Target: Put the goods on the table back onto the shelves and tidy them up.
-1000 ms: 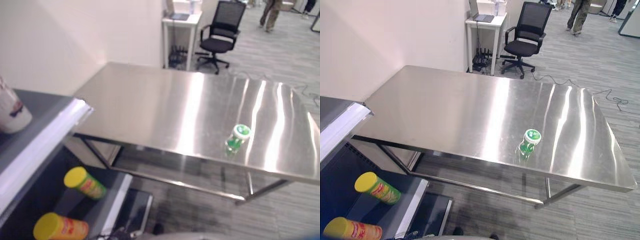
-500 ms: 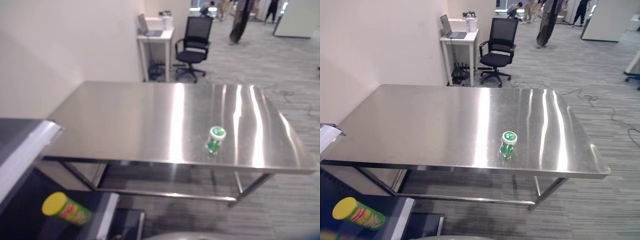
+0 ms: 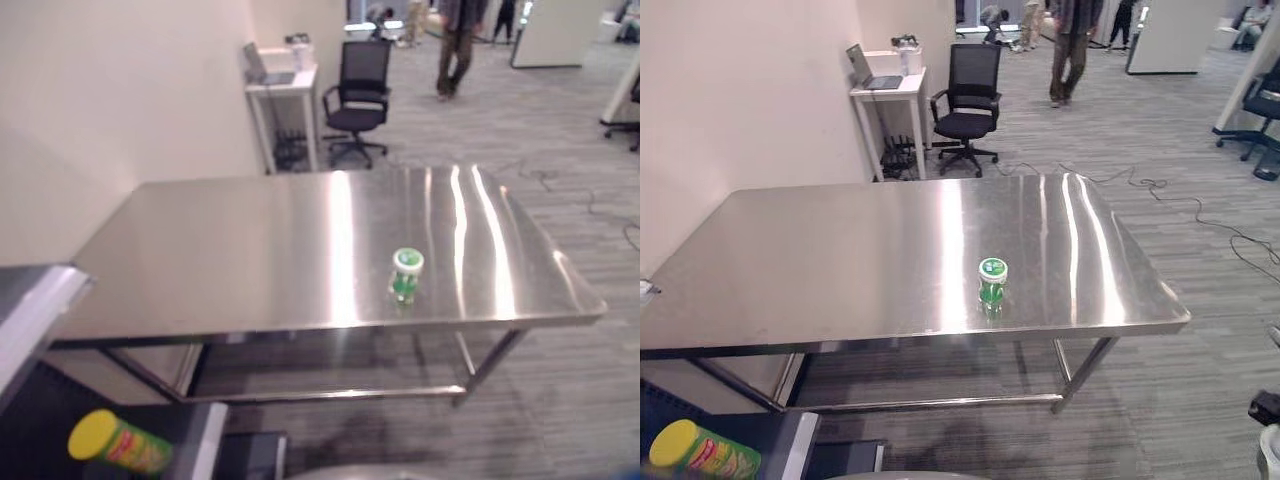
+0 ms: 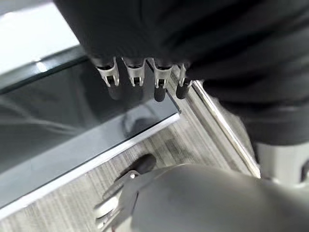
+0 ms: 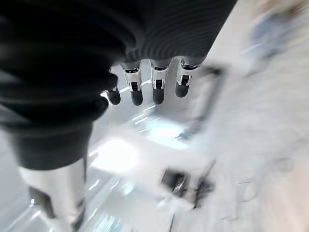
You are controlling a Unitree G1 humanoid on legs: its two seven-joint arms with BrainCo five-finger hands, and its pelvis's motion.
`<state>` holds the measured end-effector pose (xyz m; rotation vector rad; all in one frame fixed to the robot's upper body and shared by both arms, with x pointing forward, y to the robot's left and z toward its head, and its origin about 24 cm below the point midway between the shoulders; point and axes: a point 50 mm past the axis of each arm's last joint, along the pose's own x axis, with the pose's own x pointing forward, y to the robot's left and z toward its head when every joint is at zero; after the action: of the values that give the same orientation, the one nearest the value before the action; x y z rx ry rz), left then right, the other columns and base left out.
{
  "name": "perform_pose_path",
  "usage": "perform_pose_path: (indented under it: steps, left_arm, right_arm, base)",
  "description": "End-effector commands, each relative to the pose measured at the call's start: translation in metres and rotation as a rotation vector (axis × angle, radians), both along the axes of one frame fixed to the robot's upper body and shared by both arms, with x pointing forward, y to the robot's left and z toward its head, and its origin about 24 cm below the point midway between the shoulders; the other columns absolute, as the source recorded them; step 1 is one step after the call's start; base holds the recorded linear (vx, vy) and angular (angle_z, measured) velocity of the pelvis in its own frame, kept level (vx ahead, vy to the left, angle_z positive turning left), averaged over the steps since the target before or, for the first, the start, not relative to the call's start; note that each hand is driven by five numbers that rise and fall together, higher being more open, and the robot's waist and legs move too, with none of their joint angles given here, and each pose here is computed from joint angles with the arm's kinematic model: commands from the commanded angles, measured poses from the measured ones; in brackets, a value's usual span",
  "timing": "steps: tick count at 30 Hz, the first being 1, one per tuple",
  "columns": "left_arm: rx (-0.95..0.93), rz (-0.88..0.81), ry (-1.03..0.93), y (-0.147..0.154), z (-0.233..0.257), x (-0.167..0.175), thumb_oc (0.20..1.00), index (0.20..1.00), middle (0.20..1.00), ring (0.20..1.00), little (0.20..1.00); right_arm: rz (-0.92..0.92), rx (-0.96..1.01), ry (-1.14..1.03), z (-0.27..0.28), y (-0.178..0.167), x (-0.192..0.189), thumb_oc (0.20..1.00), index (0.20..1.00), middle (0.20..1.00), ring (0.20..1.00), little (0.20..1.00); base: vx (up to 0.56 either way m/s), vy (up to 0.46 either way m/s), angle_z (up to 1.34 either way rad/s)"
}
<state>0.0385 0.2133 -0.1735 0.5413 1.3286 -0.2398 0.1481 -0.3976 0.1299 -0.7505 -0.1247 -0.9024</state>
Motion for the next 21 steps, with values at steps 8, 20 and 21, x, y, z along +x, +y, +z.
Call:
perform_pose_path:
  steps: [8,20,21]
  left_arm:
    - [-0.059,-0.079,0.009,0.004,0.002,0.011,1.000,1.000,1.000,1.000,1.000]
    - [-0.145,-0.055,0.017,-0.008,0.000,0.008,1.000,1.000,1.000,1.000,1.000]
    - [-0.146,-0.052,0.017,-0.008,0.000,0.008,1.000,1.000,1.000,1.000,1.000]
  right_arm:
    - [0.752,-0.468,-0.121,0.129,0.097,0.060,1.000,1.000,1.000,1.000,1.000]
    - [1.009,-0.449,0.289,0.098,0.121,0.102,1.000,1.000,1.000,1.000,1.000]
    - [1.012,-0.450,0.288,0.098,0.121,0.104,1.000,1.000,1.000,1.000,1.000]
  base:
    - [-0.01,-0.004,0.11]
    - [-0.01,0.002,0.08]
    - [-0.01,0.008,0.08]
